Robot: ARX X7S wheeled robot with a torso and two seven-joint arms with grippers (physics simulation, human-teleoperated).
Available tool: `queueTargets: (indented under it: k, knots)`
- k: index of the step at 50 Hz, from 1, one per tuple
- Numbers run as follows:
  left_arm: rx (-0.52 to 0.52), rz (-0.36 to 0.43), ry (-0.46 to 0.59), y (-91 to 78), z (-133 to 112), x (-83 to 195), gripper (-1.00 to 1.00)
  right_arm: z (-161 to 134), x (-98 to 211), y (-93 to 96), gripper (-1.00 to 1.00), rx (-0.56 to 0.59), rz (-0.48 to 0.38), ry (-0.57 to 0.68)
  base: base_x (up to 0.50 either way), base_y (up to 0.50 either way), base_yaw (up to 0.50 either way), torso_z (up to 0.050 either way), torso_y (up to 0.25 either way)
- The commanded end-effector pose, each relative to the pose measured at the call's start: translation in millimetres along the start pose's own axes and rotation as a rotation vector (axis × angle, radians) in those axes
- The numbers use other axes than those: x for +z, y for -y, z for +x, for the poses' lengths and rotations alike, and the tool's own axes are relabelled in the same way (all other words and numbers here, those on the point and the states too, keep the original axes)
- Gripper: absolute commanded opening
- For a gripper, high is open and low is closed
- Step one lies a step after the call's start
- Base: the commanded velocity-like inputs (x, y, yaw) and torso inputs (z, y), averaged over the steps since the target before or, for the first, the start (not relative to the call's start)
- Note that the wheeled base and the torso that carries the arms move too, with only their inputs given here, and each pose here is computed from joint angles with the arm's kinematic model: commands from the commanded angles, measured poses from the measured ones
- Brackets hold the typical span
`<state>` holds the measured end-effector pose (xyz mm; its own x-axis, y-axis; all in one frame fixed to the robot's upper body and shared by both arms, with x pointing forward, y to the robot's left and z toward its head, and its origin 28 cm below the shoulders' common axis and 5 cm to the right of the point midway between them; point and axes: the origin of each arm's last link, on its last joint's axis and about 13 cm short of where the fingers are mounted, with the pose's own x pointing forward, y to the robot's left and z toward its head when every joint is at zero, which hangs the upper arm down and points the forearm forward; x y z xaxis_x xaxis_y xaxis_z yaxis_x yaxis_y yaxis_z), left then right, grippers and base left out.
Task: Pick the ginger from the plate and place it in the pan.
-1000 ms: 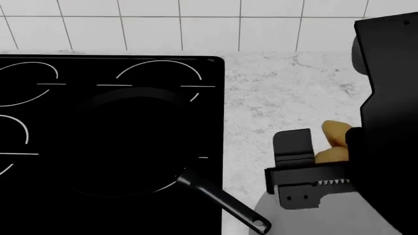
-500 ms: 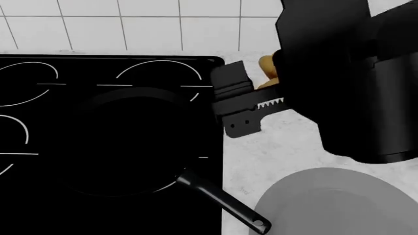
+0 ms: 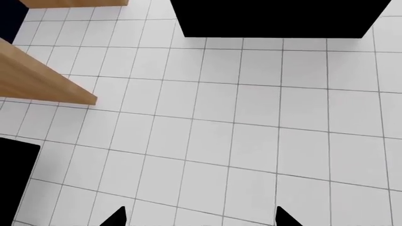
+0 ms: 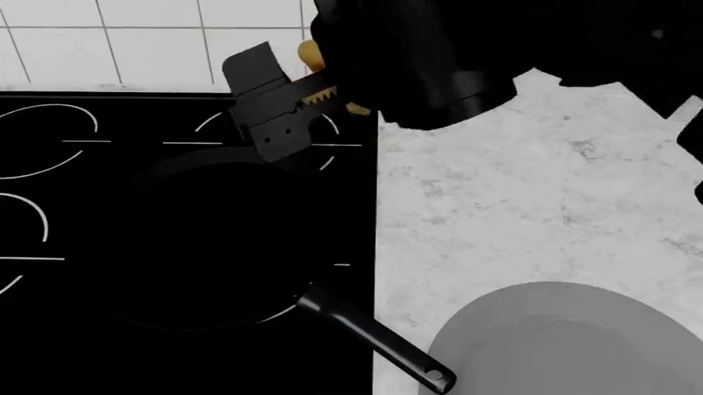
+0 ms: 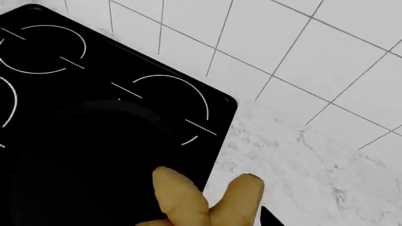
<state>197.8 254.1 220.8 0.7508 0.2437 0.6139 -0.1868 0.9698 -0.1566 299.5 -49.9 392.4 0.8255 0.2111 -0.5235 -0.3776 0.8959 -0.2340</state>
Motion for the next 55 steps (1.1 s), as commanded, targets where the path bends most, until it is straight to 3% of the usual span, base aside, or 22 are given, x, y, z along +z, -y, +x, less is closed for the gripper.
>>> queueTargets:
  k: [1,17,32,40,55]
  knots:
    - [0.006,0.001,-0.004,-1.6,0,-3,1.00,24,14,-12.7,-1.00,0.084,-0.058,0.016,0.00,0.00,0.00,0.000,0.000]
    - [0.018,0.009,-0.006,-3.8,1,-2,1.00,46,13,-43.8,-1.00,0.244,-0.091,0.025,0.00,0.00,0.00,0.000,0.000]
    - [0.009,0.026,-0.012,-2.9,-1,-8,1.00,55,-14,-73.7,-1.00,0.326,-0.096,0.041,0.00,0.00,0.00,0.000,0.000]
    - [0.005,0.036,-0.022,-3.5,1,-8,1.00,59,-19,-80.8,-1.00,0.337,-0.132,0.023,0.00,0.00,0.00,0.000,0.000]
    - [0.013,0.034,-0.021,-7.7,5,-6,1.00,79,-22,-80.7,-1.00,0.341,-0.126,-0.017,0.00,0.00,0.00,0.000,0.000]
